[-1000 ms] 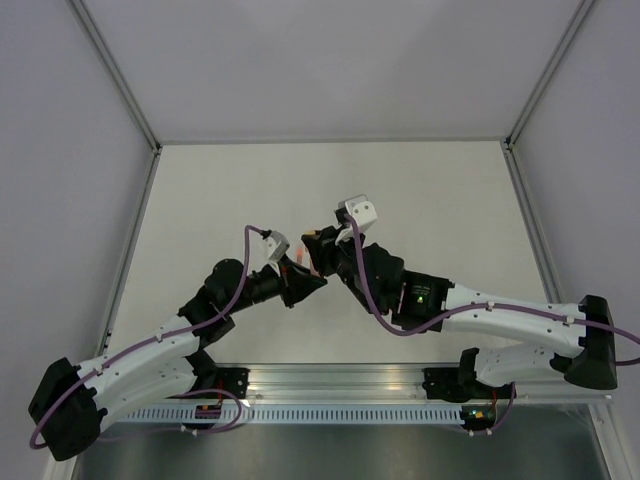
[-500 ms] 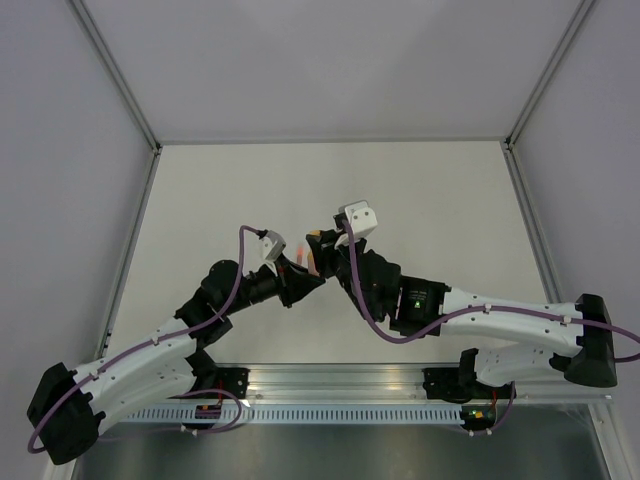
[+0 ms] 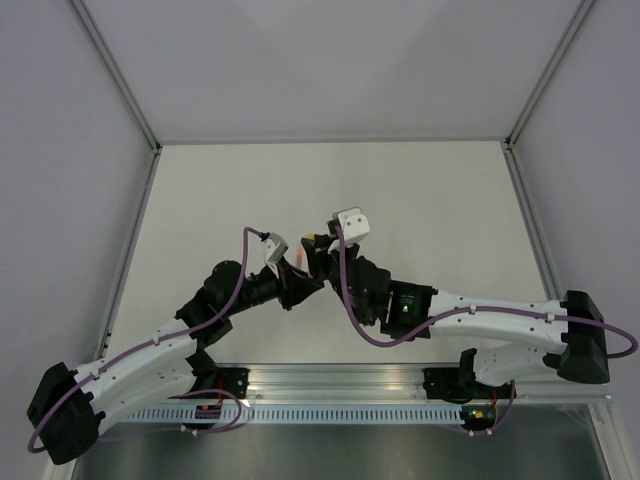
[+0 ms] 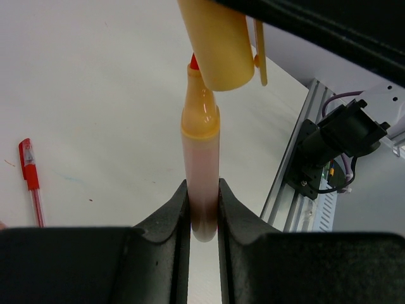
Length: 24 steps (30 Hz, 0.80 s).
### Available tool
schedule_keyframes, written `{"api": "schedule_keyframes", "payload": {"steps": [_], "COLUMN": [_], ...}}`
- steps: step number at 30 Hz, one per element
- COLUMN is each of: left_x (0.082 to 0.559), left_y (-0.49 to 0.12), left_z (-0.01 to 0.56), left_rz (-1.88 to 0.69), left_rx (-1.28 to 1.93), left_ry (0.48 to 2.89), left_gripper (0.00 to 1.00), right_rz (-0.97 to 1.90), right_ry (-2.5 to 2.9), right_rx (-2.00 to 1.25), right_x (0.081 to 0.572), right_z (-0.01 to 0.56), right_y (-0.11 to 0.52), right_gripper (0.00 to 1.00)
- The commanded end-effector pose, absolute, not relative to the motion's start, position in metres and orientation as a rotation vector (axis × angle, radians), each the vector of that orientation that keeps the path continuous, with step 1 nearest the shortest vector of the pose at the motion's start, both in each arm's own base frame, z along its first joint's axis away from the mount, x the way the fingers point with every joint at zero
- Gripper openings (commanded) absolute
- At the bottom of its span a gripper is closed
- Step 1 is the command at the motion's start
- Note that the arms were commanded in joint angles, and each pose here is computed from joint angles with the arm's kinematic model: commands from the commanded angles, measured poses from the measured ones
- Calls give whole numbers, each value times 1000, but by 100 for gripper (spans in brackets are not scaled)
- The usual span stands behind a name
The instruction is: Insert the pens into the pen caps
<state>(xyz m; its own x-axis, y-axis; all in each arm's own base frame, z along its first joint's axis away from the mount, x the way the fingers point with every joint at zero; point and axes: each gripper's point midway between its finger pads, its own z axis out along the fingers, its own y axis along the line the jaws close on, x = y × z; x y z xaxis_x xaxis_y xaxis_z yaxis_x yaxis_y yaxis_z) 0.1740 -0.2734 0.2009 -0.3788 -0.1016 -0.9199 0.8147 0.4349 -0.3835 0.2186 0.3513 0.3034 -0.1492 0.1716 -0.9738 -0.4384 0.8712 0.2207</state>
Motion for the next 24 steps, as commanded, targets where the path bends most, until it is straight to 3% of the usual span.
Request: {"api": "schedule_keyframes", "payload": {"steps": [1,24], "left_x": [174,175], "left_y": [-278,-279], "left_z": [248,243], "left_rz": [-1174,-1172], "left_rx": [610,611], "left_ry": [1497,1514], "left_gripper": [2,2], "right_rz": [470,475], "right_ry": [1657,1585], "right_rx": [-217,-157], "right_x": [220,224], "right_z": [288,343], "right_y": [348,336], "right_gripper": [0,0]}}
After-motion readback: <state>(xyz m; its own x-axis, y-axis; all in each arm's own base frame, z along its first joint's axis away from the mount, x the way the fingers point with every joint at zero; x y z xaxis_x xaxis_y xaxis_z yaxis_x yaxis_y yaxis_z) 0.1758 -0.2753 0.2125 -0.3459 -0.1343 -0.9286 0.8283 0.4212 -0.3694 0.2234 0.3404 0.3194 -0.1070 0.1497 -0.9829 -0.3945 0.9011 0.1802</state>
